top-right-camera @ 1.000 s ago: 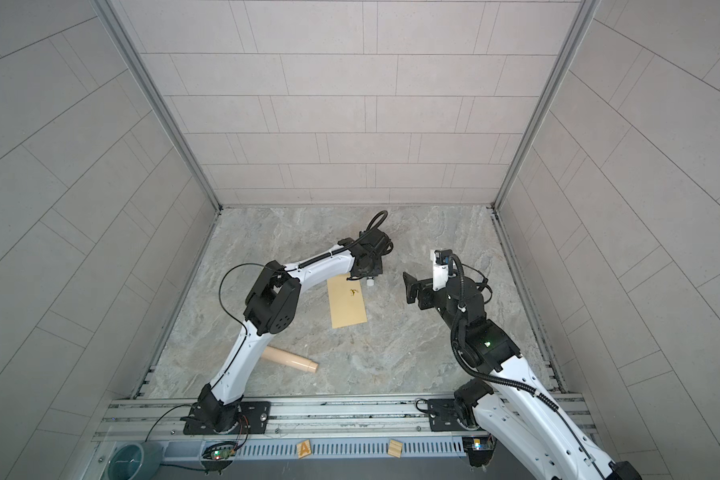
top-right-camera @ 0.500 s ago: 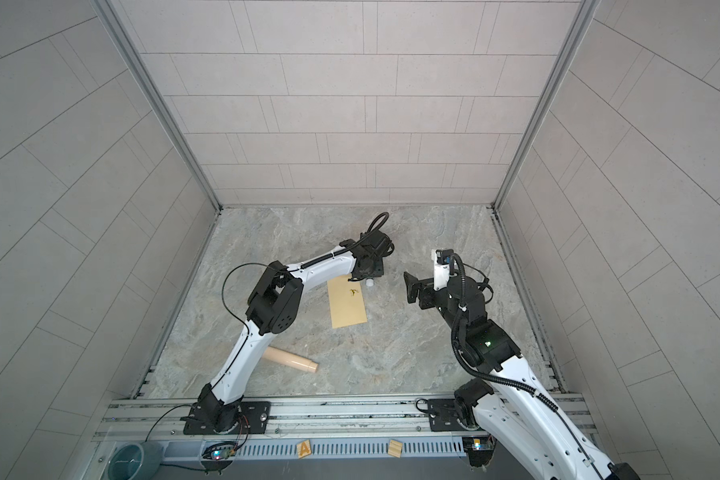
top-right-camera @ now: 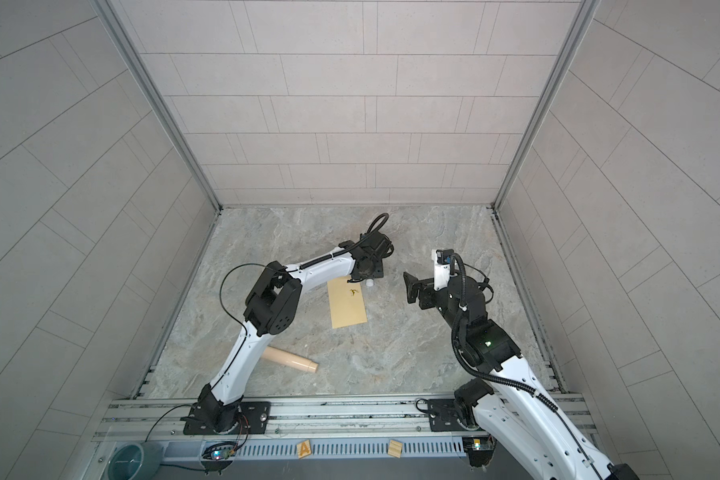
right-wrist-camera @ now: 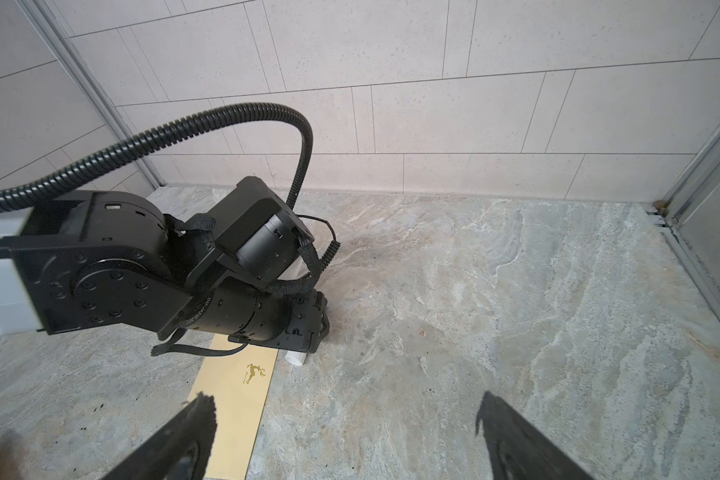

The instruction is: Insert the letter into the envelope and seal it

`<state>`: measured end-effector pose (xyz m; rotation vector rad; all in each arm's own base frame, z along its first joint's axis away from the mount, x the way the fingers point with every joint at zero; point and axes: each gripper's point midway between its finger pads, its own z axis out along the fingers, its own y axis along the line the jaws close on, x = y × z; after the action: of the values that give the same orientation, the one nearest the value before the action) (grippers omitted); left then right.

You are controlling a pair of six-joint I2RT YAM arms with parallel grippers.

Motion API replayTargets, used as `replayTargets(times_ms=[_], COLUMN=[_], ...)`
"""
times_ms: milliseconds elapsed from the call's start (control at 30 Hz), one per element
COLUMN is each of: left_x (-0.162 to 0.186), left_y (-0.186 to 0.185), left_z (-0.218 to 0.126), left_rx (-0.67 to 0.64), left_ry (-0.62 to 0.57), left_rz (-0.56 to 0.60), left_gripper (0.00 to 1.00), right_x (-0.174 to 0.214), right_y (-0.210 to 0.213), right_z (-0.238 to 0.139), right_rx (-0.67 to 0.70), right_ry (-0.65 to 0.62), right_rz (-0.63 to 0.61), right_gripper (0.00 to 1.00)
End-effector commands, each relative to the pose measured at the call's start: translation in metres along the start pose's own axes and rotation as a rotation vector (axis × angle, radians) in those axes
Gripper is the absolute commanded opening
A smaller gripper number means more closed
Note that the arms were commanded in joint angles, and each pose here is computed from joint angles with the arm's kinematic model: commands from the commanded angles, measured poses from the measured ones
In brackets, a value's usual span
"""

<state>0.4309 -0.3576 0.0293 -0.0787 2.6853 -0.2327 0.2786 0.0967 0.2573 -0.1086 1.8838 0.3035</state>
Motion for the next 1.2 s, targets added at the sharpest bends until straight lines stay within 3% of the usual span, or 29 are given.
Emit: replayTargets(times_ms=[0,133,267,300,400,433,600,733,933,1067,1167], left_x=[-0.023,-0.053,-0.078,-0.082,-0.086,-0.083,-0.054,-0.028,0.001,0.013,0.016], left_y=[-0.006,-0.006,0.014,0.026,0.066,0.083,0.171,0.235,0.304,0.338,0.356], left_z=[-0.047,-0.109,-0.187,-0.208,-0.26,-0.274,-0.317,-0.303,-0.264,-0.242,-0.225], left_rx=[0.033,0.078,0.085,0.068,0.009,-0.016,-0.208,-0.362,-0.487,-0.562,-0.546], left_ry=[-0.089,-0.226,-0.419,-0.482,-0.687,-0.752,-1.014,-1.037,-1.044,-1.009,-0.978], left_rz=[0.01,0.042,0.096,0.104,0.14,0.144,0.154,0.139,0.07,0.05,0.009], left_gripper=[0.62,0.67,0.8,0.86,0.88,0.94,1.0,1.0,1.0,0.99,0.99], right_x=[0.006,0.003,0.001,0.001,0.002,0.001,0.029,0.048,0.074,0.076,0.086], right_y=[-0.003,-0.007,-0.014,-0.017,-0.03,-0.036,-0.078,-0.117,-0.163,-0.178,-0.184], right_z=[0.002,0.005,0.011,0.014,0.023,0.026,0.041,0.044,0.037,0.037,0.042], right_rx=[0.007,0.022,0.037,0.046,0.081,0.098,0.23,0.386,0.619,0.698,0.719], right_ry=[0.009,0.006,0.004,0.002,0.002,-0.002,0.025,0.009,-0.017,-0.04,-0.089], right_rz=[0.011,0.01,0.017,0.019,0.034,0.044,0.109,0.153,0.098,0.039,-0.008], right_gripper=[1.0,0.99,0.99,0.99,1.0,0.99,1.0,1.0,1.0,1.0,1.0])
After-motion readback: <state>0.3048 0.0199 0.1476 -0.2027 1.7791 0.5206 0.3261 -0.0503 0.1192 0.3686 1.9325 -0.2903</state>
